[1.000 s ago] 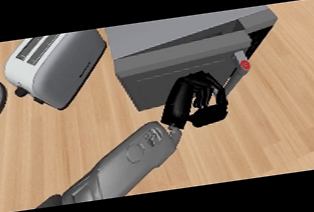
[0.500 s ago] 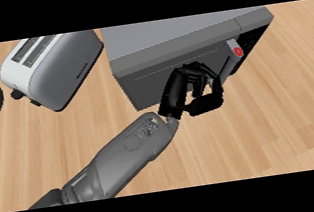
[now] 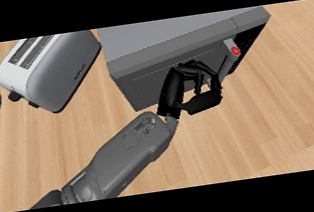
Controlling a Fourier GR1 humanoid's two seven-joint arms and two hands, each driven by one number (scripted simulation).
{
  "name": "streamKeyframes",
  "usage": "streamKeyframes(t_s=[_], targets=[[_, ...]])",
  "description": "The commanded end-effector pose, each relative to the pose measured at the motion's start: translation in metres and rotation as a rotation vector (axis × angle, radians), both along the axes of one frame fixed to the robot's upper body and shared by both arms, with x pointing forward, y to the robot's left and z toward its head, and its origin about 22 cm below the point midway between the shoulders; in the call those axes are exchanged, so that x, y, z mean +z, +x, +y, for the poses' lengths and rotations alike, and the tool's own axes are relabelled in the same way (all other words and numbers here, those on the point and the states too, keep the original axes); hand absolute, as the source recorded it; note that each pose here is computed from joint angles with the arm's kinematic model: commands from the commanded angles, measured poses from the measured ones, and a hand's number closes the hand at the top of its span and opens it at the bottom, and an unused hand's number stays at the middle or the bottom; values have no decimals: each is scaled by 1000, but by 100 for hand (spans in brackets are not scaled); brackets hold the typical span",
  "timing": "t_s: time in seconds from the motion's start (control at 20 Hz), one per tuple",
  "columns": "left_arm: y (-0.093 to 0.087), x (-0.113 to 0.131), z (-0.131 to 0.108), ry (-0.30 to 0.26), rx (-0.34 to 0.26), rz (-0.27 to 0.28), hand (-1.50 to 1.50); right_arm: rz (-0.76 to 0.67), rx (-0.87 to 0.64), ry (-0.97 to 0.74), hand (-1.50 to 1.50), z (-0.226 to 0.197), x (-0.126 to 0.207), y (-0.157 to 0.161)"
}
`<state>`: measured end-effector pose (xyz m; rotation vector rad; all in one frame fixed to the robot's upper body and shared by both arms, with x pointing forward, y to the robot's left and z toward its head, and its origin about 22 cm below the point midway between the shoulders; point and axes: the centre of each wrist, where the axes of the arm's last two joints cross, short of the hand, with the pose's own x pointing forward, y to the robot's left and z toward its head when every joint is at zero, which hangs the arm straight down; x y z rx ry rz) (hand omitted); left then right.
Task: Pick up the milk, place it into the microwave and close the microwave
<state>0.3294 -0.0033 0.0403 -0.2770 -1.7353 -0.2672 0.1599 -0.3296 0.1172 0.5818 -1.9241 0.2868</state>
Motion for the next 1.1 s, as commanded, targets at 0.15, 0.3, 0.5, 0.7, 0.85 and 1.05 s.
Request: streamKeyframes(t_s=[0.15,0.3,0.5,0.7,0.85,1.05], targets=[[27,3,12,1,141,12,150,1,24,31,-150,1,1,2],[29,9,12,-46,160,-20,150,-22,49,18,-150,0,9,2],[28,7,10,-31,152,-45,150,-36,94,13,-150,3,15,4],[27,3,11,-44,169,-49,150,-37,124,15,-150,5,17,4],[25,1,11,-41,169,-58,150,-33,150,12,-150,7,19,4],[28,2,12,-51,193,-59,150,-42,160,1,-150,8,24,3]])
